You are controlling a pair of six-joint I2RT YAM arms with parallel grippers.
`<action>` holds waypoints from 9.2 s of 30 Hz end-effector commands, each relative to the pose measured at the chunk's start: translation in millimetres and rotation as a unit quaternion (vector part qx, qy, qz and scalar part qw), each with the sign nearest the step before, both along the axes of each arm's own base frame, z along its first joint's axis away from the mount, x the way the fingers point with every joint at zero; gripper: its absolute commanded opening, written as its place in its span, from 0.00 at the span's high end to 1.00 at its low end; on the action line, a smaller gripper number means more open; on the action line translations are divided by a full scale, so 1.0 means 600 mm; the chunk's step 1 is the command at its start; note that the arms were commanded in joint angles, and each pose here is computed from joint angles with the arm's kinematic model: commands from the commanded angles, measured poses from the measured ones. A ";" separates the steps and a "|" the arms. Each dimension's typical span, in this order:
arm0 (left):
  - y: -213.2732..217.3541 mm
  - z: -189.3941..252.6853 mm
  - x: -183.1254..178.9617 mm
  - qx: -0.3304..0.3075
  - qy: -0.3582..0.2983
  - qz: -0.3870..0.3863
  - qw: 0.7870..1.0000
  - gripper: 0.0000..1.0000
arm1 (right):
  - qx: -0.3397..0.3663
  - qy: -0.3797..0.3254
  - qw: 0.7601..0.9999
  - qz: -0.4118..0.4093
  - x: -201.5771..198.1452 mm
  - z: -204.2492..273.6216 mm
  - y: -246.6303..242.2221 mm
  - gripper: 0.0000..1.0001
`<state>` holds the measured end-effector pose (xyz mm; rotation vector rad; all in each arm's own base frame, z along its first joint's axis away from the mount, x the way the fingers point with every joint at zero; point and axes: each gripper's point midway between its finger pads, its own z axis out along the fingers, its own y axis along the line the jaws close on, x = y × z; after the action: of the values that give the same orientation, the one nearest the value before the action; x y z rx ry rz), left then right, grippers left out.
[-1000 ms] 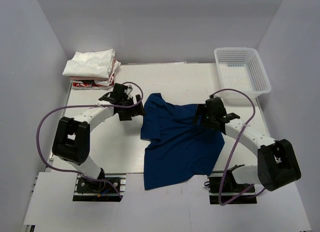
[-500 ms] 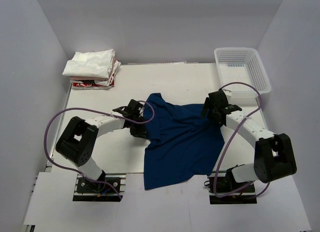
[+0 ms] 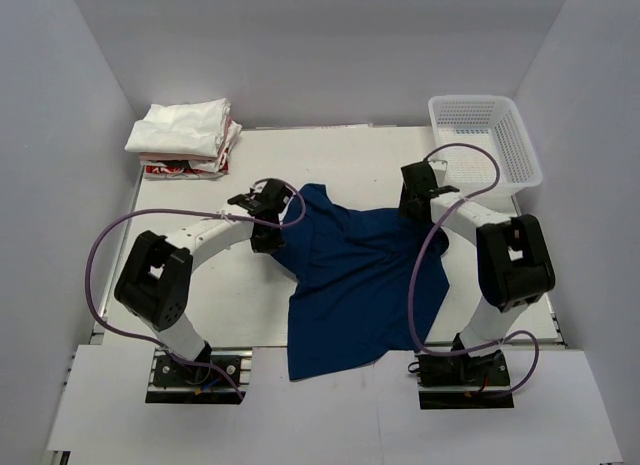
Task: Fold and stack the t-shirts
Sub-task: Flatten out the tshirt
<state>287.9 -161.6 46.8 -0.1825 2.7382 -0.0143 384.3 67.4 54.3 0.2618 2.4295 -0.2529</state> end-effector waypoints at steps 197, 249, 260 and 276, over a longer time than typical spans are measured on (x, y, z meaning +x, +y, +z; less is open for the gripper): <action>0.184 0.068 0.482 0.176 -0.160 0.003 0.971 0.88 | 0.191 0.126 0.973 0.040 -0.283 -0.049 0.033 0.10; 0.117 -0.036 0.559 -0.075 -0.165 0.237 0.955 0.00 | 0.187 0.086 0.975 0.083 -0.049 -0.096 0.101 0.10; 0.042 0.165 0.539 -0.145 -0.232 0.057 0.960 0.00 | 0.180 -0.014 0.967 0.177 0.000 0.032 0.134 0.10; 0.060 0.043 -0.012 -0.176 0.008 0.126 0.976 0.00 | 0.225 -0.043 0.973 0.026 -0.193 0.070 0.050 0.10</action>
<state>361.5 -119.6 133.5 -0.5071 2.4564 -0.3985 288.3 112.4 92.4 0.2530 2.3867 0.3590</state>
